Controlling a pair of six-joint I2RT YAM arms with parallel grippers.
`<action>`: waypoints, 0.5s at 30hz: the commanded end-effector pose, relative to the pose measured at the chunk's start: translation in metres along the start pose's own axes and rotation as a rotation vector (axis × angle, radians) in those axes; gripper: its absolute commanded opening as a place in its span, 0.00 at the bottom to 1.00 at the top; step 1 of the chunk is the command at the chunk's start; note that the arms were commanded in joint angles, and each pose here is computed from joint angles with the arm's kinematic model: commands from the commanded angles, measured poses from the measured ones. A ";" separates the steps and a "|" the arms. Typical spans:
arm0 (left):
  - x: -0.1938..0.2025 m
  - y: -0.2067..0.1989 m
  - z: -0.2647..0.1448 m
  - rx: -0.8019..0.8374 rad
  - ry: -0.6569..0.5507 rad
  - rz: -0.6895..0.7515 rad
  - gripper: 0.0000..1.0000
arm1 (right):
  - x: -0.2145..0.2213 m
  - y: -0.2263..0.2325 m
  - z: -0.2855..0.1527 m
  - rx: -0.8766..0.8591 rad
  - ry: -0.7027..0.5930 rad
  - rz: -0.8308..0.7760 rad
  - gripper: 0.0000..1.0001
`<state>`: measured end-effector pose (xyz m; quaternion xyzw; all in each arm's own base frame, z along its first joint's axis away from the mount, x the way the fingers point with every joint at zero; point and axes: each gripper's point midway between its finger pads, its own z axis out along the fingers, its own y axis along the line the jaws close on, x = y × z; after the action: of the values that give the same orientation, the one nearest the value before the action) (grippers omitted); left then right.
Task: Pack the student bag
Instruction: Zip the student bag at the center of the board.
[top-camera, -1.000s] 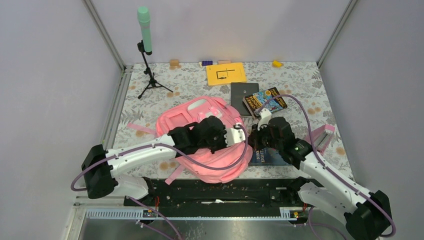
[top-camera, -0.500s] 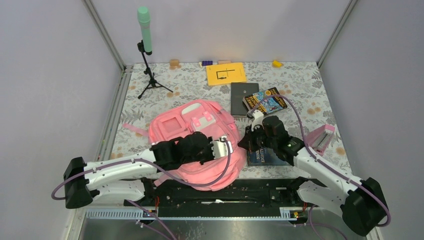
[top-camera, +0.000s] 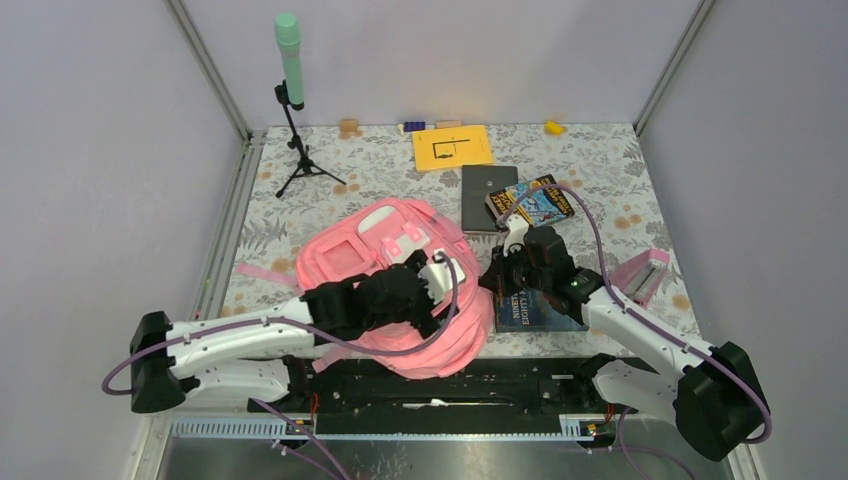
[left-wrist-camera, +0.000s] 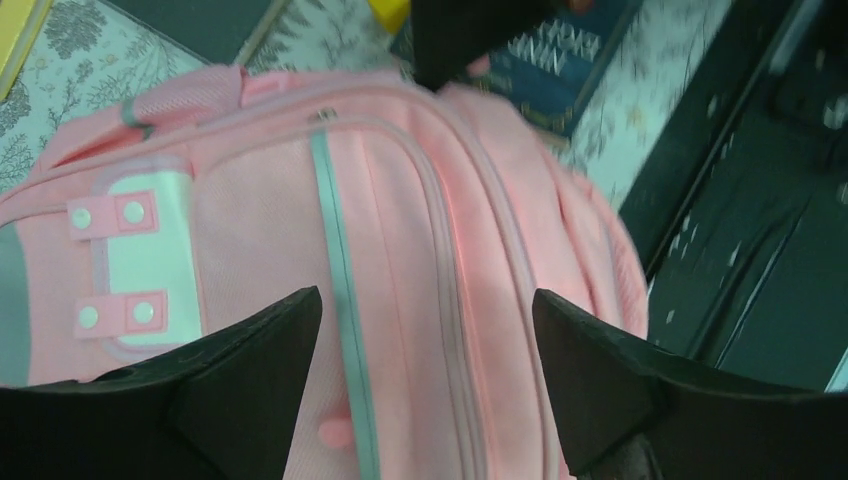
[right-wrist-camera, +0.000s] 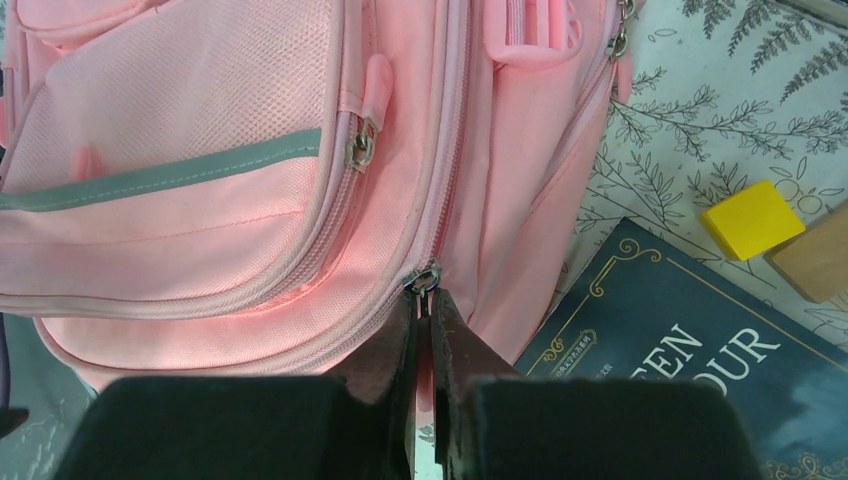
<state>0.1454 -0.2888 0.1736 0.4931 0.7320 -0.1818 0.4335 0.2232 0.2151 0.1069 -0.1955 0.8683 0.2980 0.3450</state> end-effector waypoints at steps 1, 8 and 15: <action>-0.072 0.015 0.018 -0.128 -0.196 -0.287 0.83 | -0.020 0.001 -0.003 0.000 -0.107 0.007 0.00; -0.078 0.041 0.057 -0.352 -0.127 -0.378 0.87 | -0.020 0.003 -0.007 -0.005 -0.126 0.008 0.00; -0.046 0.047 0.075 -0.471 -0.035 -0.421 0.88 | -0.019 0.001 -0.006 -0.001 -0.136 0.016 0.00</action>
<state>0.2152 -0.3517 0.1660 0.2799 0.8252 -0.1226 0.4751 0.2195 0.2130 0.1069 -0.1794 0.8605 0.3096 0.3627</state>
